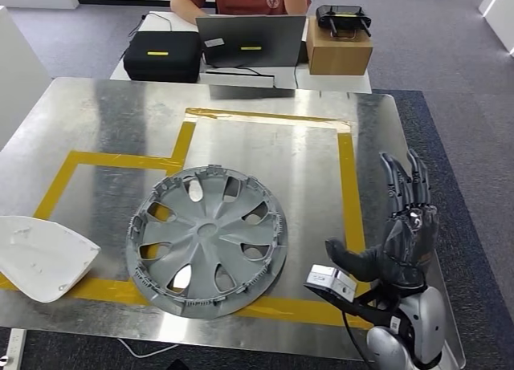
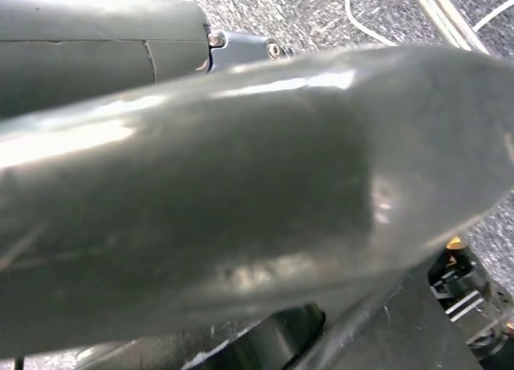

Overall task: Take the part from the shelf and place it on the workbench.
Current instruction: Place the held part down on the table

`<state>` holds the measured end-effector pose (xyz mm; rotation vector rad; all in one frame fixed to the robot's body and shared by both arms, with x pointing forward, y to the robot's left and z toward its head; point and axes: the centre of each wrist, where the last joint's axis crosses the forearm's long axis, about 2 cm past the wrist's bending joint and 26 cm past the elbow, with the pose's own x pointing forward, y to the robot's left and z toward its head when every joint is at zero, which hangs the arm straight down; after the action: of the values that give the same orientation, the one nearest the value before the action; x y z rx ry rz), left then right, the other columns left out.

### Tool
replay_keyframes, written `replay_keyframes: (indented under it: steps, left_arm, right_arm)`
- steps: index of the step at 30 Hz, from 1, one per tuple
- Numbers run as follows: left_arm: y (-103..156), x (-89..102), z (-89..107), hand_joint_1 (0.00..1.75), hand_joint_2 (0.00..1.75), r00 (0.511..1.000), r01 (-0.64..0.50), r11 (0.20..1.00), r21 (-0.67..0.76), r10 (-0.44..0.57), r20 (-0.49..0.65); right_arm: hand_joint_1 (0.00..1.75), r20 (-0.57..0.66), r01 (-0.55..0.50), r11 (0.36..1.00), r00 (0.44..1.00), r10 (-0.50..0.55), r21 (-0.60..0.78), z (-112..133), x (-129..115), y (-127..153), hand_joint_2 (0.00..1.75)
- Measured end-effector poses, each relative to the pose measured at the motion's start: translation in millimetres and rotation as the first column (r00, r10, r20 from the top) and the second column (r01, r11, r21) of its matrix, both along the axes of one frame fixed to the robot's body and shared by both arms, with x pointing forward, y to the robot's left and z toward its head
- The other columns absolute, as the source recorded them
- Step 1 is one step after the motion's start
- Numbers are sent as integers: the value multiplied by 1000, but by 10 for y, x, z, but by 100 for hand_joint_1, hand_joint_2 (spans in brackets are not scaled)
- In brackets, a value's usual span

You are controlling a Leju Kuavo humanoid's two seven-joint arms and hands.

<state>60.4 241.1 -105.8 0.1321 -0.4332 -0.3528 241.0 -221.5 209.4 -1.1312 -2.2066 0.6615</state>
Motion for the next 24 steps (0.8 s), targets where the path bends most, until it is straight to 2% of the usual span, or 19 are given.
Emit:
replay_keyframes:
  steps: [24]
  left_arm:
    - [0, 17, 3, 0, 0, 1000, 6, 1000, 14, -6, -29]
  right_arm:
    - [0, -15, -6, 999, 1000, 5, -39, -65, -21, -13, 0]
